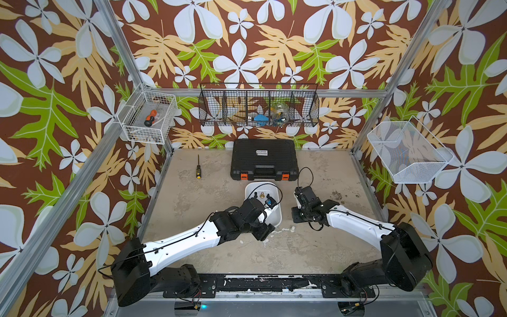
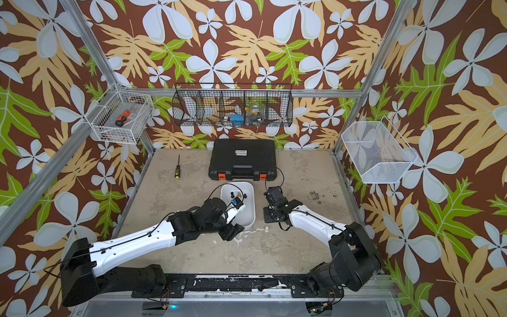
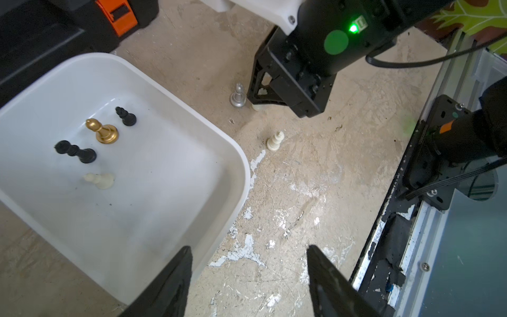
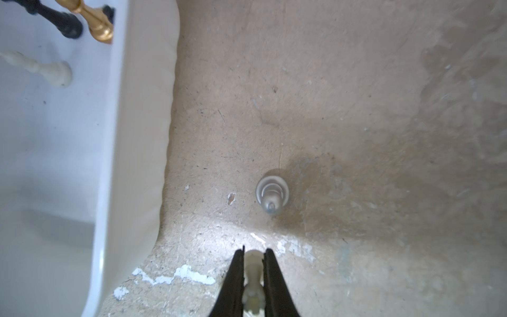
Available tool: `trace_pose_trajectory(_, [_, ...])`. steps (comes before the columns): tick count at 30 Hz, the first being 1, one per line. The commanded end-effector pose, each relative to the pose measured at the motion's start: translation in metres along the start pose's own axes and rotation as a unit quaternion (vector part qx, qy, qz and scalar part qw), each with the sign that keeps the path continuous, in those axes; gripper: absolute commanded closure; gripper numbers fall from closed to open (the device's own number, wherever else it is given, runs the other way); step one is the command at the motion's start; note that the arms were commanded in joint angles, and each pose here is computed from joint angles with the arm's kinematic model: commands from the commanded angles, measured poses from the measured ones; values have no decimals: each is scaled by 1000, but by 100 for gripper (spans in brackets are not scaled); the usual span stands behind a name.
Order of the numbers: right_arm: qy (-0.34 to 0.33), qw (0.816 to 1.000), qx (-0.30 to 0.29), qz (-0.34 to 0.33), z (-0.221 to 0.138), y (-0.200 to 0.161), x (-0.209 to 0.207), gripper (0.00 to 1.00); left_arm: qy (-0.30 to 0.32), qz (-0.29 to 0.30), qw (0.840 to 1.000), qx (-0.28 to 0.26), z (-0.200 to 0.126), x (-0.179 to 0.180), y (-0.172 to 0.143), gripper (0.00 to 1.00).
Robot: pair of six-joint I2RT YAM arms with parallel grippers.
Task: Put the chess pieces into the storage box
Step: Pick up the chess piece at the center of the board, then place the chess piece in the storage box.
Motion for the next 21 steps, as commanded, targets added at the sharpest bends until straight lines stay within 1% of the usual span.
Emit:
trace_pose_trajectory(1, [-8,1000,-7,-2,-14,8,0,90,31,-37,998,-30,-11,17,7,31])
trace_pose_trajectory(3, [-5,1000,-19,-3,-24,17,5,90,33,-69,996,-52,-20,32,9,31])
trace_pose_trajectory(5, [2,1000,-29,-8,-31,25,12,90,52,-99,992,-62,-27,49,9,31])
trace_pose_trajectory(8, [13,999,-39,-25,-39,41,30,90,76,-153,984,-51,-29,76,-1,32])
trace_pose_trajectory(11, [27,998,-41,-49,-37,54,56,90,61,-197,977,-47,-30,94,-14,34])
trace_pose_trajectory(13, [34,997,-39,-64,-31,61,72,90,55,-204,976,-52,-33,97,-18,34])
trace_pose_trajectory(17, [39,995,-24,-92,-11,73,100,90,52,-197,977,-63,-37,95,-21,34])
trace_pose_trajectory(21, [33,993,-6,-116,12,76,119,91,52,-197,977,-56,-35,94,-27,34])
Point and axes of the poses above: each gripper's point midway between its finger pads, its own z axis out along the fingers, its own x axis along the line the jaws close on, y = z × x, the point moved 6 cm from there along -z, back along the fingers, and after that the axes turned 3 degrees about z, right-handed, at the moved point
